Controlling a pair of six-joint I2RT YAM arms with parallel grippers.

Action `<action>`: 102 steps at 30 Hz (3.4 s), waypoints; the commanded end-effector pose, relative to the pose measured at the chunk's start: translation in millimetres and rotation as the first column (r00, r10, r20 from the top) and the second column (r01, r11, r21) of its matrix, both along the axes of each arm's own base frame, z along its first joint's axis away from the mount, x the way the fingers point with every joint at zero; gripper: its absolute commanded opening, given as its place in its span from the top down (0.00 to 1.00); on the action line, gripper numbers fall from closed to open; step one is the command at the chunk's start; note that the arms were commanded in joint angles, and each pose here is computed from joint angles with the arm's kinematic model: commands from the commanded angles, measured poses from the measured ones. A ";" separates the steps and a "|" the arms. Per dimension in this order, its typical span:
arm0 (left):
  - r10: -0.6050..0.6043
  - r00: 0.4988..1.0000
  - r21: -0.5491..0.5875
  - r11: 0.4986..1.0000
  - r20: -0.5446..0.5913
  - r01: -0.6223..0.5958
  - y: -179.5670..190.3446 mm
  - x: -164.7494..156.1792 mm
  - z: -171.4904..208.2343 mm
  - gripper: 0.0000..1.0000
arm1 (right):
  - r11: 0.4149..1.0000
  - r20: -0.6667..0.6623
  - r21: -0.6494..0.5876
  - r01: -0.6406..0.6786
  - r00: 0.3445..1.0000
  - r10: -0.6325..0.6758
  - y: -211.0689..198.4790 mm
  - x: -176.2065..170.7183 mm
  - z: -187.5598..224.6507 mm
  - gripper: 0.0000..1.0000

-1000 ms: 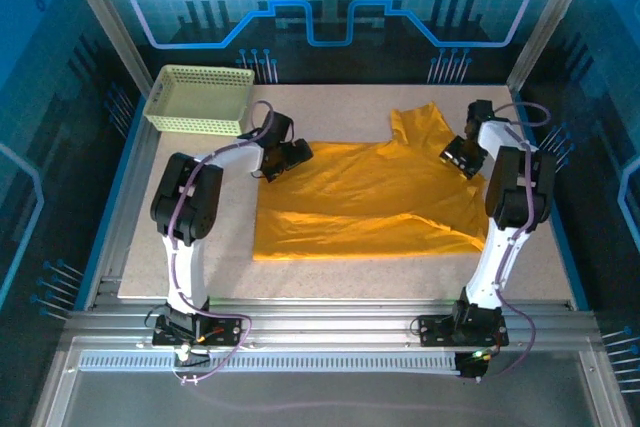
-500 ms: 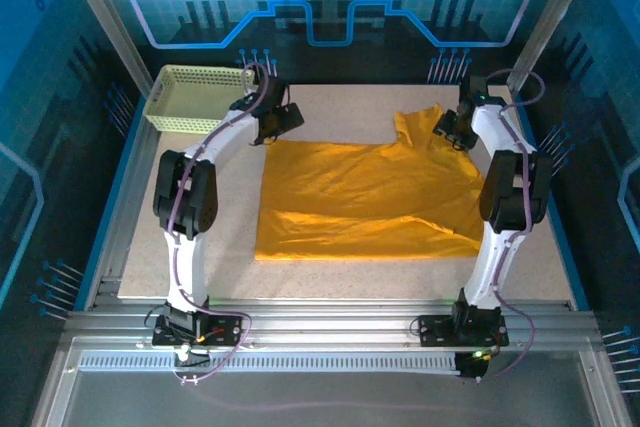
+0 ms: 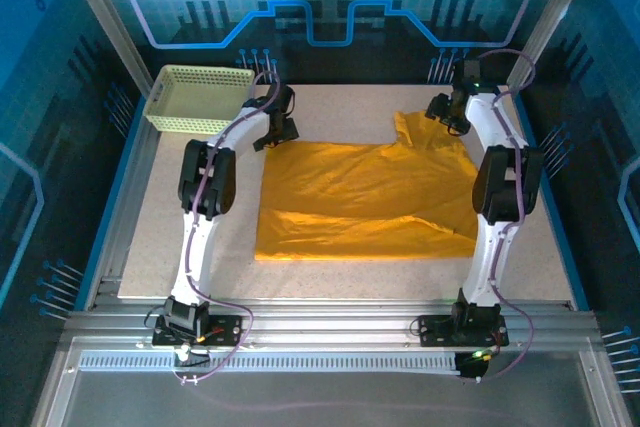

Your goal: Fold the inside-out t-shirt

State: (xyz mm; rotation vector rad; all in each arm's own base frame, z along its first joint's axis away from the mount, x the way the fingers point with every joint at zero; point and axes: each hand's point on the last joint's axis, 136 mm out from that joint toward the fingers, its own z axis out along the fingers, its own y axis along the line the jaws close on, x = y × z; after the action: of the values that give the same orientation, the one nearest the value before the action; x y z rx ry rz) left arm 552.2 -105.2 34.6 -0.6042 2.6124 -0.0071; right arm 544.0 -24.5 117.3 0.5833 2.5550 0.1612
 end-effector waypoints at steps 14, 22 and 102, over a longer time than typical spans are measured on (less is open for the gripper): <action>-0.008 0.999 -0.025 1.000 -0.036 0.008 7.9 4.9 -9.8 0.75 | 0.999 -0.024 -0.036 -0.021 1.000 0.021 -21.1 58.4 -45.4 0.29; -0.025 0.999 -0.046 0.999 -0.026 0.024 5.4 -2.7 -2.5 0.90 | 0.999 0.007 -0.043 0.001 1.000 -0.001 -36.1 88.4 -64.0 0.31; 0.002 0.963 -0.324 0.942 0.270 0.089 6.2 -135.1 88.1 1.00 | 0.917 0.134 0.282 0.283 0.934 -0.330 -66.7 -169.6 58.0 1.00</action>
State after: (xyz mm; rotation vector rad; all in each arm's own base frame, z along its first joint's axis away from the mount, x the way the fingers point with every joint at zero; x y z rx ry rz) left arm 423.7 -87.0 107.3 -0.6434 2.4028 -0.4715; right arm 394.1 -82.0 178.6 0.9148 2.2855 0.4193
